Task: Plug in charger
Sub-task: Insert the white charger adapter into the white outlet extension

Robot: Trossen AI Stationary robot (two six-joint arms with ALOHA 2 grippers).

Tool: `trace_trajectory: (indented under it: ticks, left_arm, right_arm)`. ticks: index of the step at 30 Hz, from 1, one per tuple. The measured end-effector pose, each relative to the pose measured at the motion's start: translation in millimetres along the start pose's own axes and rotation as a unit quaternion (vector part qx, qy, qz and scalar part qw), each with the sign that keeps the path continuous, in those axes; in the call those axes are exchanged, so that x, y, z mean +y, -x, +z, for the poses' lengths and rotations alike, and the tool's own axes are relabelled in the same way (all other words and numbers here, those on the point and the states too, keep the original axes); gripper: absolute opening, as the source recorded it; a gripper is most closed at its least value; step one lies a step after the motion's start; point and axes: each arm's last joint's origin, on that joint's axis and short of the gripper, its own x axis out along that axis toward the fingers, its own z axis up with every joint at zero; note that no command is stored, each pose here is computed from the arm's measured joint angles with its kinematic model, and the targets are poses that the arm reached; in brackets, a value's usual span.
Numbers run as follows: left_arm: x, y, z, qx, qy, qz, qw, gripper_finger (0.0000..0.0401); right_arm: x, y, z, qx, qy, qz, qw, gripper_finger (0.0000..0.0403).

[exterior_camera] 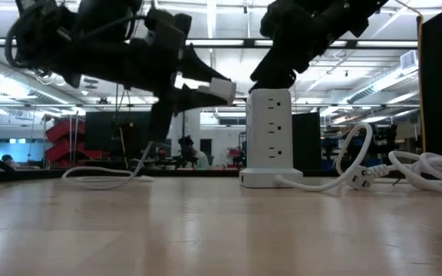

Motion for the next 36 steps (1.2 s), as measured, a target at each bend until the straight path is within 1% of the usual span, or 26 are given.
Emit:
trace_trajectory:
  ticks: [3, 5, 8, 12, 15, 17, 19, 22, 28, 32, 36]
  left_arm:
    - [-1, -2, -2, 0.001, -0.006, 0.008, 1.0, 0.0124]
    - [-1, -3, -3, 0.003, -0.008, 0.009, 1.0, 0.0124]
    - [1, -2, -3, 0.007, -0.006, 0.019, 1.0, 0.0124]
    - [1, 1, -5, 0.005, -0.007, 0.035, 0.999, 0.0124]
    - [-1, 8, -9, 0.004, 0.006, 0.053, 0.999, 0.0124]
    - [-1, 13, -12, -0.001, 0.03, 0.071, 0.997, 0.0124]
    - [-1, 17, -14, -0.015, 0.05, 0.082, 0.995, 0.0124]
    - [-2, 19, -15, -0.037, 0.059, 0.081, 0.994, 0.0124]
    - [-4, 18, -17, -0.054, 0.054, 0.068, 0.995, 0.0124]
    - [-3, 16, -20, -0.076, 0.051, 0.06, 0.994, 0.0124]
    - [-3, 14, -24, -0.07, 0.062, 0.06, 0.994, 0.0124]
  right_arm:
    - [7, 10, 2, -0.029, 0.034, -0.001, 0.999, 0.0261]
    - [7, 17, -2, -0.051, 0.041, -0.004, 0.998, 0.0242]
    - [6, 22, -18, -0.065, 0.04, -0.007, 0.997, 0.0218]
    - [1, 32, -44, -0.082, 0.02, -0.014, 0.996, 0.02]
    - [-1, 37, -63, -0.128, 0.005, -0.018, 0.992, 0.0196]
    - [0, 40, -74, -0.168, 0.011, -0.002, 0.986, 0.0199]
    - [0, 43, -83, -0.2, 0.016, 0.007, 0.98, 0.0206]
    - [-2, 45, -96, -0.222, 0.015, -0.002, 0.975, 0.0227]
    - [-5, 37, -118, -0.183, -0.024, -0.02, 0.983, 0.0292]
    - [-6, 24, -124, -0.174, -0.026, -0.021, 0.984, 0.0333]
    - [-7, 11, -129, -0.174, -0.026, -0.018, 0.984, 0.0368]
